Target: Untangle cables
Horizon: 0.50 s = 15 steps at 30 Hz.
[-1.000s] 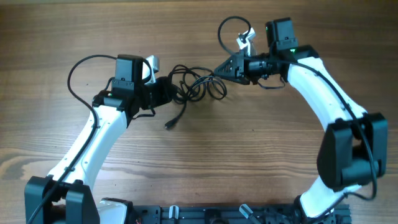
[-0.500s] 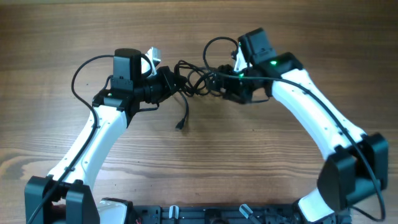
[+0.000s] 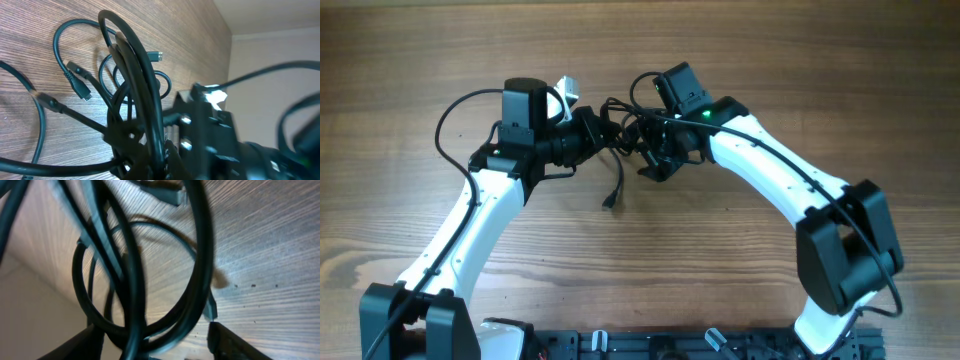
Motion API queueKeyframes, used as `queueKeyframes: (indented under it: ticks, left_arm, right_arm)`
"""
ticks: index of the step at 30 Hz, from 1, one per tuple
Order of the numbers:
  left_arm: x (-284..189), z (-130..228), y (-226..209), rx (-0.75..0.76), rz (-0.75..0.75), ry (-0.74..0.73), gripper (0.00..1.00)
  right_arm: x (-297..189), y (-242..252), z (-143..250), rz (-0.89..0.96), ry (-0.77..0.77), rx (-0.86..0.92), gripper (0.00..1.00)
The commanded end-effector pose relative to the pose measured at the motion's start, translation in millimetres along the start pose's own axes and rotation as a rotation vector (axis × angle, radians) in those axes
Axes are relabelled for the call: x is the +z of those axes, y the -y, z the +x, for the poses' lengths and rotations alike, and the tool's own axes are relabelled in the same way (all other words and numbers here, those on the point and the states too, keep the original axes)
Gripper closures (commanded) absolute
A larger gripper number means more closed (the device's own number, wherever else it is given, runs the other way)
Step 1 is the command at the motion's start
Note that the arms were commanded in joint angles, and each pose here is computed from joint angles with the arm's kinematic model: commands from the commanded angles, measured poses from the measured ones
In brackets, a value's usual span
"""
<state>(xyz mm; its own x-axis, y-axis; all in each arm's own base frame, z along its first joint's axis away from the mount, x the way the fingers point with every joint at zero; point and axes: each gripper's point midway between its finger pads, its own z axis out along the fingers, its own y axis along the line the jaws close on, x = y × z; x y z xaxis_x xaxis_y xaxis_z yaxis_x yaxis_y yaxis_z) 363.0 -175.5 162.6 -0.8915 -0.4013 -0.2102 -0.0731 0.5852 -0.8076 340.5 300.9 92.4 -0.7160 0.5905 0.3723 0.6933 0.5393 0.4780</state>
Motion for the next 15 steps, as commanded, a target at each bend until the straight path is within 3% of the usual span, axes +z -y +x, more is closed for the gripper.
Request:
queueKeyframes:
  ticks: [1, 3, 6, 8, 13, 15]
  left_arm:
    - [-1.8, 0.5, 7.8, 0.003, 0.03, -0.011, 0.96]
    - [-1.7, 0.5, 7.7, 0.003, 0.029, -0.012, 0.96]
    - [-1.8, 0.5, 7.8, 0.004, 0.029, -0.011, 0.96]
    - [-1.7, 0.5, 7.7, 0.004, 0.029, -0.011, 0.96]
    - [-1.7, 0.9, 7.2, 0.002, 0.027, -0.013, 0.96]
    - [-1.7, 1.7, 6.4, 0.01, 0.024, -0.015, 0.96]
  right_arm:
    - [15.8, 9.6, -20.8, 0.04, 0.072, 0.016, 0.44]
    - [13.3, 6.8, -37.4, 0.041, 0.154, -0.119, 0.53]
    - [7.1, -7.6, -50.3, -0.001, 0.18, -0.362, 0.84]
    - [1.6, -13.3, -60.5, -0.014, 0.2, -0.498, 0.87]
    - [-6.0, -13.5, -74.1, -0.022, 0.212, -0.532, 0.9]
    - [-10.3, -23.4, -75.4, -0.052, 0.217, -0.647, 0.93]
